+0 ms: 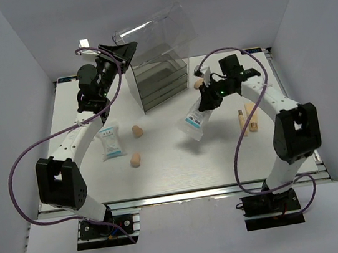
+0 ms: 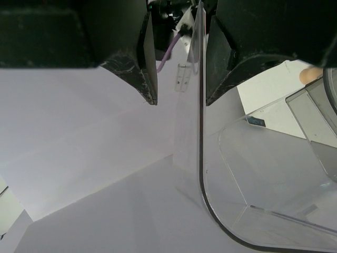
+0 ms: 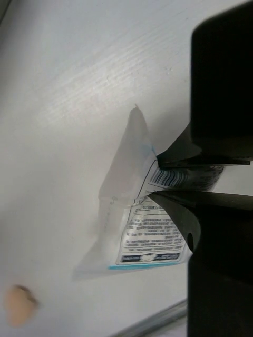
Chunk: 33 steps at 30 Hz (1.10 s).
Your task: Organize the makeup
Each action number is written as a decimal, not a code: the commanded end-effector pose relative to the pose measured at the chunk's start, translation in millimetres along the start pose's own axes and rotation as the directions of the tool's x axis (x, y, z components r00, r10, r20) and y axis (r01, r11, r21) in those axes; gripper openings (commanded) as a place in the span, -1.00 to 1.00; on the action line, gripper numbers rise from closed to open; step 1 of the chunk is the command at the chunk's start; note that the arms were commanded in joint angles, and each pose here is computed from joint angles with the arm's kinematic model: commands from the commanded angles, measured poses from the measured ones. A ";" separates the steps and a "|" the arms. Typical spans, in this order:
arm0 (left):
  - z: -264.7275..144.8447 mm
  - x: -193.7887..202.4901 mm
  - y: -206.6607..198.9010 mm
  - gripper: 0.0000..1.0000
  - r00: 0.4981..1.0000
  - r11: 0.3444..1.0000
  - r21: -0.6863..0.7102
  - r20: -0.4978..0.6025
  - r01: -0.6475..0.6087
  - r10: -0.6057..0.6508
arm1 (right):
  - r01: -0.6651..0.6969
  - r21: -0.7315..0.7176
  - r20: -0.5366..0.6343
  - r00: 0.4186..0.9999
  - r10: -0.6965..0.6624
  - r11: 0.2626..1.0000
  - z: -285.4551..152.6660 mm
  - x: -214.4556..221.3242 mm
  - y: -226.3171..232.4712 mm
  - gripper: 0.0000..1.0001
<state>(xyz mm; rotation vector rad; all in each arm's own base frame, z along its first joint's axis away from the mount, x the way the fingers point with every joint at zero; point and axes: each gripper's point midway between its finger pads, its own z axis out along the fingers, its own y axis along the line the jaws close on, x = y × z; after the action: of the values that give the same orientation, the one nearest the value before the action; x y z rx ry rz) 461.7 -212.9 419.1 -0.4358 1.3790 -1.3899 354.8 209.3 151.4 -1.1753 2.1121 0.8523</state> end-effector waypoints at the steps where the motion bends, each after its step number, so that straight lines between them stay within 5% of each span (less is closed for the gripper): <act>1: -1.3 -16.7 -50.5 -0.03 0.999 0.992 0.129 0.034 -0.009 0.005 | -0.146 0.260 0.431 0.902 0.021 0.954 -26.0 -103.8 -31.9 -1.00; 7: 1.8 -19.2 -52.4 -0.03 0.999 0.991 0.136 0.040 0.019 -0.025 | -0.031 0.489 0.641 0.690 -0.335 0.872 -46.4 -157.3 -28.0 -1.00; 10: 2.7 -21.7 -52.6 -0.02 0.999 0.991 0.131 0.048 0.019 -0.026 | -0.065 0.496 0.686 0.641 -0.345 0.866 -50.4 -175.3 -34.9 -1.00; 16: 5.0 -20.5 -50.4 -0.02 0.999 0.991 0.130 0.042 0.025 -0.031 | -0.149 0.619 0.736 0.453 -0.504 0.771 -86.5 -231.6 -45.9 -1.00; 28: 3.9 -16.6 -45.2 -0.01 0.999 0.992 0.119 0.028 0.029 -0.033 | -0.046 0.708 0.688 0.267 -0.674 0.705 -39.3 -266.5 -30.3 -1.00; 33: 2.2 -14.6 -43.6 -0.01 0.999 0.992 0.119 0.025 0.041 -0.044 | -0.064 0.722 0.670 0.310 -0.674 0.689 -20.1 -264.3 -50.6 -1.00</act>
<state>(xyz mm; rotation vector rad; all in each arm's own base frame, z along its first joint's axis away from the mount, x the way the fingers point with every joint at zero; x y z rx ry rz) 465.1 -212.5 429.7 -0.4777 1.3509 -1.4377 511.7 322.4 285.0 -0.5368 1.0929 0.3807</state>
